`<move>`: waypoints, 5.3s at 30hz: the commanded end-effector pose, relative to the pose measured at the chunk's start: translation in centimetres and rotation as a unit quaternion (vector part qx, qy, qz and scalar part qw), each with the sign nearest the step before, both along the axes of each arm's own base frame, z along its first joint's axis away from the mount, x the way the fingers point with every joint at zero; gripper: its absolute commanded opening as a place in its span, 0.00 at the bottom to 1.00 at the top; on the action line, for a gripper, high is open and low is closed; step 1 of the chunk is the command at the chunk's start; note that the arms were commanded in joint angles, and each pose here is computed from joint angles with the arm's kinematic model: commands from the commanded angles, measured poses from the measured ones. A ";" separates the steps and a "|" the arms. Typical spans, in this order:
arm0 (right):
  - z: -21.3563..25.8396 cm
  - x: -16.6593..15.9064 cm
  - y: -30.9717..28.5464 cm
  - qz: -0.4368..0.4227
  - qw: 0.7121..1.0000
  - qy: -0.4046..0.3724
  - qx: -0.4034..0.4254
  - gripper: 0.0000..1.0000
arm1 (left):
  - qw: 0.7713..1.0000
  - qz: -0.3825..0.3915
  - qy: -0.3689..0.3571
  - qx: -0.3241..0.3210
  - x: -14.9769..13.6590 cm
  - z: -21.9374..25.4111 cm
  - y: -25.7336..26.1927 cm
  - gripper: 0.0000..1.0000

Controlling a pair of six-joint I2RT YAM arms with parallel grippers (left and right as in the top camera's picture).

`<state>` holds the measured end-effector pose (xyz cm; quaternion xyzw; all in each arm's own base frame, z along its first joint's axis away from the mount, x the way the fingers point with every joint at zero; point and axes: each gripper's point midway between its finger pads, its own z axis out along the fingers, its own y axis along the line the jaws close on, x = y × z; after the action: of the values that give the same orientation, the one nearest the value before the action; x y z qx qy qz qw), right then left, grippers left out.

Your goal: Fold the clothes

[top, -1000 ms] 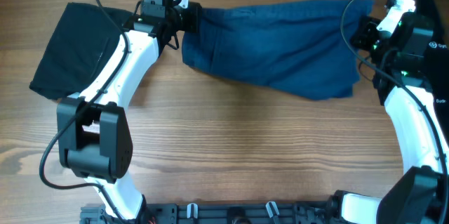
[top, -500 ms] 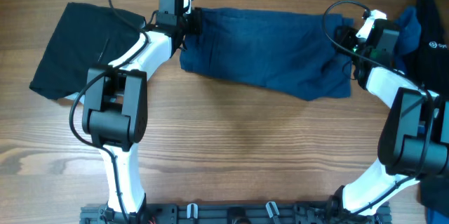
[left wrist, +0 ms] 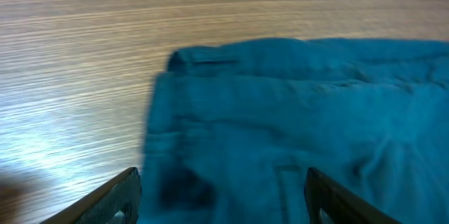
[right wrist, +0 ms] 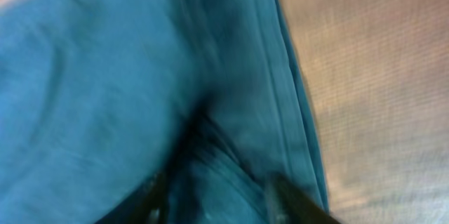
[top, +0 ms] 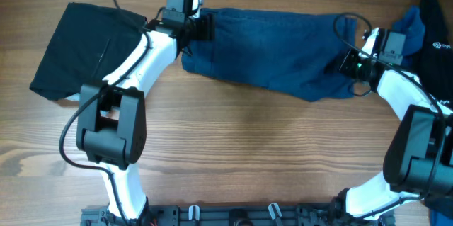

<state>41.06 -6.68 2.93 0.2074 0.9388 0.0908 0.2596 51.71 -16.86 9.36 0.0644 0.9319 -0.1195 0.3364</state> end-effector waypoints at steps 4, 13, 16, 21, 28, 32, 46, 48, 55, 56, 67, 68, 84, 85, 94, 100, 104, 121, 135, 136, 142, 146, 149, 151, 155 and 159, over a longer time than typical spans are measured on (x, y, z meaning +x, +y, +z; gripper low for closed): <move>-1.6 -1.1 -1.0 -0.027 0.999 0.035 -0.010 0.30 | 0.999 -0.038 0.032 0.015 -0.6 -5.1 -2.0 0.74; -3.3 -3.0 -1.3 -0.059 0.995 0.085 -0.009 0.39 | 0.998 -0.039 0.043 0.017 -0.5 -7.5 -2.2 0.77; -2.8 -2.3 -0.7 -0.046 0.997 0.068 0.007 0.04 | 0.998 -0.039 0.042 0.016 -0.4 -7.4 -2.2 0.77; 2.6 -3.0 -4.1 -0.109 0.993 0.028 -0.035 0.04 | 0.998 -0.039 0.042 0.016 -0.4 -7.5 -2.2 0.77; 5.5 -7.4 -7.5 -0.212 0.973 0.052 -0.070 0.04 | 0.998 -0.039 0.042 0.016 -0.4 -7.4 -2.2 0.77; 2.7 -9.4 -7.6 -0.244 0.962 0.100 -0.068 0.14 | 0.998 -0.039 0.039 0.016 -0.3 -7.4 -2.2 0.81; 8.2 0.9 7.1 0.125 0.976 -0.126 0.124 0.04 | 0.994 -0.073 0.070 -0.028 -4.7 0.1 -3.1 0.93; 4.8 1.4 7.6 0.096 0.986 -0.084 0.106 0.04 | 0.993 -0.074 0.090 -0.023 -5.4 -0.7 -3.1 0.91; -4.5 3.9 7.2 -0.003 0.991 -0.038 0.130 0.04 | 0.992 -0.073 0.105 -0.019 -6.0 -1.1 -2.8 0.96; -5.3 4.3 6.4 -0.025 0.992 -0.041 0.118 0.04 | 0.991 -0.074 0.107 -0.018 -6.0 -1.2 -2.8 0.96; -8.4 1.2 1.4 -0.076 0.996 0.051 0.012 0.04 | 0.984 -0.030 0.166 0.047 -7.8 -4.1 0.3 1.00; -8.6 0.9 1.4 -0.071 0.996 0.059 0.010 0.04 | 0.984 -0.017 0.174 0.043 -7.6 -4.9 0.5 1.00; -8.9 -0.2 3.3 -0.022 0.996 0.080 0.042 0.05 | 0.931 -0.164 0.212 -0.249 -6.8 -10.2 -7.5 0.98; -8.9 -0.3 3.5 -0.020 0.995 0.081 0.047 0.05 | 0.931 -0.168 0.210 -0.248 -6.9 -10.2 -7.9 0.95; -3.0 0.2 3.9 0.009 0.998 0.038 0.045 0.04 | 0.946 -0.111 0.222 -0.208 -6.5 -10.1 -6.0 0.04; 10.0 0.0 3.8 0.009 0.995 -0.093 0.018 0.04 | 0.968 -0.063 0.239 -0.052 -10.1 -3.9 1.1 0.04; 16.0 -2.3 4.1 0.008 0.989 -0.148 0.011 0.04 | 0.974 -0.001 0.209 0.083 -13.5 3.2 7.1 0.04; 15.5 -4.9 5.4 0.012 0.993 -0.106 0.047 0.04 | 0.973 -0.112 0.095 0.177 -13.2 6.5 -4.0 0.04; 13.7 -6.3 5.6 0.013 0.997 -0.065 0.051 0.04 | 0.994 -0.031 0.102 -0.038 -8.5 1.1 -13.5 1.00; 13.6 -6.3 5.7 0.013 0.997 -0.063 0.052 0.04 | 0.993 -0.033 0.104 -0.041 -8.6 1.3 -13.5 1.00; 13.0 -6.8 6.2 0.027 0.996 -0.054 0.058 0.04 | 0.995 -0.004 0.091 -0.052 -8.1 5.3 -10.0 1.00; 15.5 -6.7 12.7 0.213 0.963 -0.117 0.118 0.04 | 0.994 0.040 0.083 -0.059 -7.2 7.8 -5.4 1.00; 16.8 -6.9 16.8 0.308 0.931 -0.155 0.120 0.04 | 0.992 0.062 0.100 -0.051 -7.1 7.2 -3.3 1.00; 17.1 -7.1 19.6 0.356 0.911 -0.171 0.116 0.04 | 0.990 0.064 0.107 -0.059 -6.9 7.0 -2.8 1.00; 14.4 -5.8 23.6 0.387 0.904 -0.157 0.095 0.04 | 0.991 0.047 0.111 -0.063 -7.1 7.0 -3.1 0.54; 7.8 -4.7 24.9 0.381 0.915 -0.081 0.105 0.04 | 0.987 0.017 0.162 -0.016 -9.0 3.8 -2.7 0.71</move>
<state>35.84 18.25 15.82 -0.1682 0.8814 0.3144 0.3098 43.92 -19.53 15.58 -0.0175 0.9621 -0.1534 0.2247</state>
